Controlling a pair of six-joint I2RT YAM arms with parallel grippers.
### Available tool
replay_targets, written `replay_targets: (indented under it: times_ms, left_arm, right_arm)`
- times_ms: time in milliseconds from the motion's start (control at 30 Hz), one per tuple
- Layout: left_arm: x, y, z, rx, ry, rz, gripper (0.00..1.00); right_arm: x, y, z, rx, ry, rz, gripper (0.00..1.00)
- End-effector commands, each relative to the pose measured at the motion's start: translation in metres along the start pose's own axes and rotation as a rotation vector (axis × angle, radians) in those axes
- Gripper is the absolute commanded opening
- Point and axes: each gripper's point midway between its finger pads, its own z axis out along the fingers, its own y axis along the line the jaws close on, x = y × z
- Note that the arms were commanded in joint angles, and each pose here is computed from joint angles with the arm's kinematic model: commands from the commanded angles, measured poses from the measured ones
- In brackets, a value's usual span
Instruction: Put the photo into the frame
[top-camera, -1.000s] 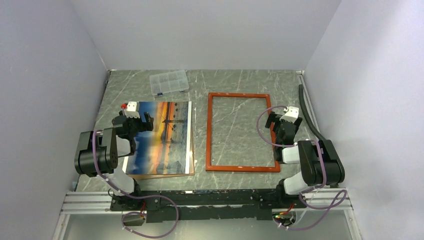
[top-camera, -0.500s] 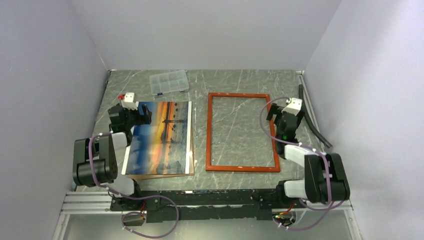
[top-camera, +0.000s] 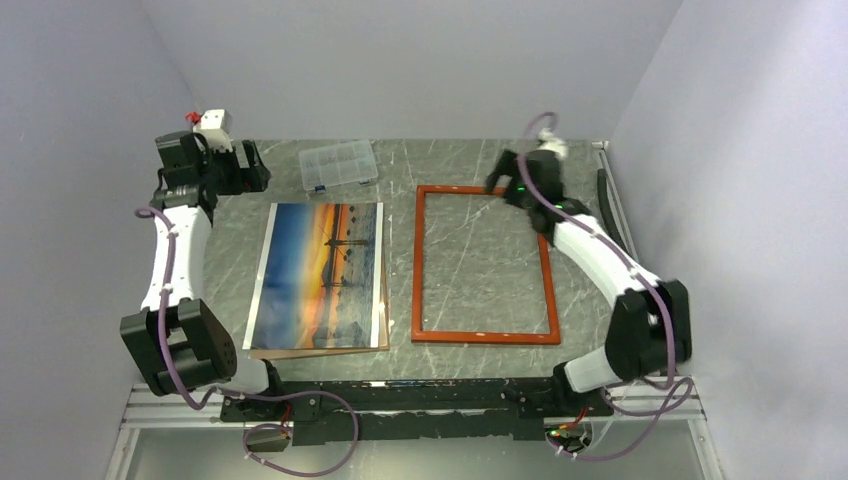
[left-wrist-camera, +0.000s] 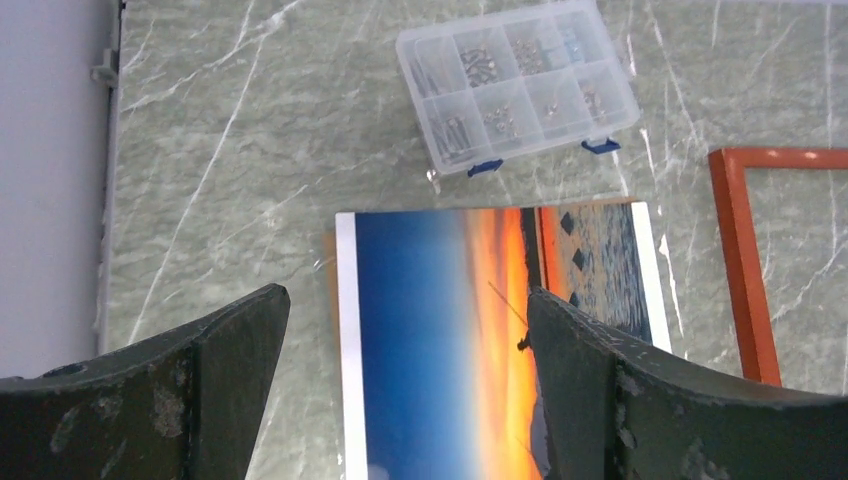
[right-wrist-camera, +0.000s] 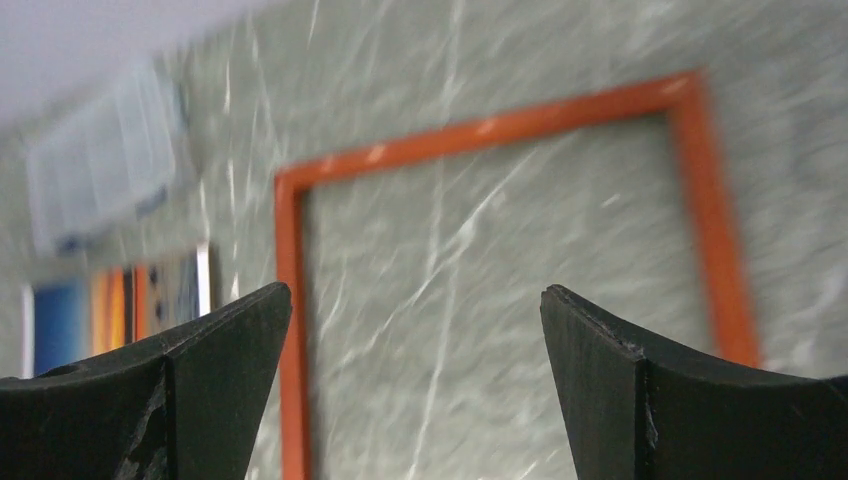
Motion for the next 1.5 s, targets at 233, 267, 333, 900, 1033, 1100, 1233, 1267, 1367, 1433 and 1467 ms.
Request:
replay_targets:
  times_ms: [233,267,333,900,1033,1100,1233,1267,1367,1433,1467]
  left_arm:
    - [0.045,0.021,-0.055,-0.030,0.335,-0.063,0.93]
    - [0.045,0.021,-0.059,-0.031,0.341,-0.065,0.93]
    - [0.045,0.020,-0.065,-0.027,0.351,-0.072,0.92]
    - [0.077,0.012,-0.074,0.005,0.458,-0.110,0.89]
    - [0.076,0.012,-0.076,0.003,0.459,-0.102,0.89]
    - [0.076,0.010,-0.077,0.008,0.459,-0.102,0.89]
    - [0.077,0.005,-0.076,0.036,0.461,-0.118,0.90]
    - [0.079,0.002,-0.076,0.052,0.463,-0.126,0.90]
    - [0.082,-0.008,-0.076,0.108,0.460,-0.143,0.95]
    - [0.083,-0.015,-0.076,0.144,0.442,-0.133,0.95]
    - [0.084,-0.017,-0.076,0.157,0.433,-0.124,0.95]
  right_arm:
    - [0.188,0.118,-0.016,0.126,0.433,-0.400,1.00]
    - [0.199,0.120,-0.015,0.136,0.458,-0.420,0.99]
    - [0.217,0.128,-0.011,0.129,0.484,-0.448,0.95]
    - [0.292,0.118,0.010,0.100,0.566,-0.483,0.64]
    - [0.302,0.114,0.013,0.100,0.582,-0.475,0.59]
    - [0.307,0.113,0.013,0.095,0.590,-0.467,0.53]
    - [0.308,0.118,0.012,0.079,0.596,-0.455,0.25]
    - [0.304,0.122,0.011,0.071,0.591,-0.452,0.20]
    - [0.283,0.142,0.007,0.043,0.571,-0.435,0.08]
    - [0.260,0.163,-0.001,0.009,0.548,-0.404,0.03]
    - [0.243,0.178,-0.006,-0.019,0.529,-0.377,0.02]
